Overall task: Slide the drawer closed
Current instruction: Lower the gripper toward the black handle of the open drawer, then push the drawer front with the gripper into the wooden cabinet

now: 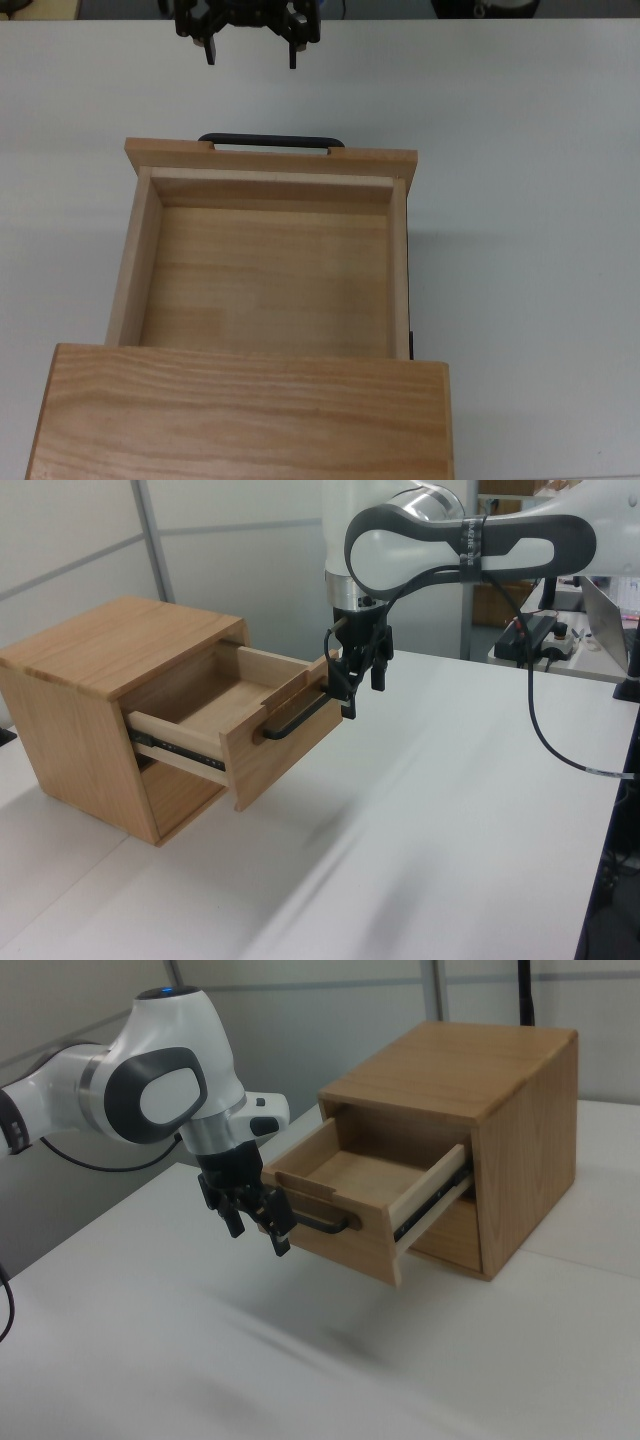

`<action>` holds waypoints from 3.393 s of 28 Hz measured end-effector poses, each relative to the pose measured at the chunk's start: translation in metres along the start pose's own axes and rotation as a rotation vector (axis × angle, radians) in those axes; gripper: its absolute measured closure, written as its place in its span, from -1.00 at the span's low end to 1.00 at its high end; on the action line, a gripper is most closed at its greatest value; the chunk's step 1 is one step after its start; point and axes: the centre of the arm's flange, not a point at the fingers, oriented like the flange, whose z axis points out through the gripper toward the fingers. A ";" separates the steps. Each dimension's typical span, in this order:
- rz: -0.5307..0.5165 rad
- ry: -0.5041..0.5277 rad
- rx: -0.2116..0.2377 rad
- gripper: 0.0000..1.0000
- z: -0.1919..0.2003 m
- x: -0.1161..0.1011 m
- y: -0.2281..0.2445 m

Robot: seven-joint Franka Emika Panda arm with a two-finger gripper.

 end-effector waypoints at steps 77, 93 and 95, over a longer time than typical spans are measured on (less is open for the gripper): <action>0.030 0.707 0.027 0.98 0.116 0.178 -0.003; 0.036 0.953 0.051 0.98 0.143 0.192 -0.004; 0.036 0.953 0.051 0.98 0.143 0.192 -0.004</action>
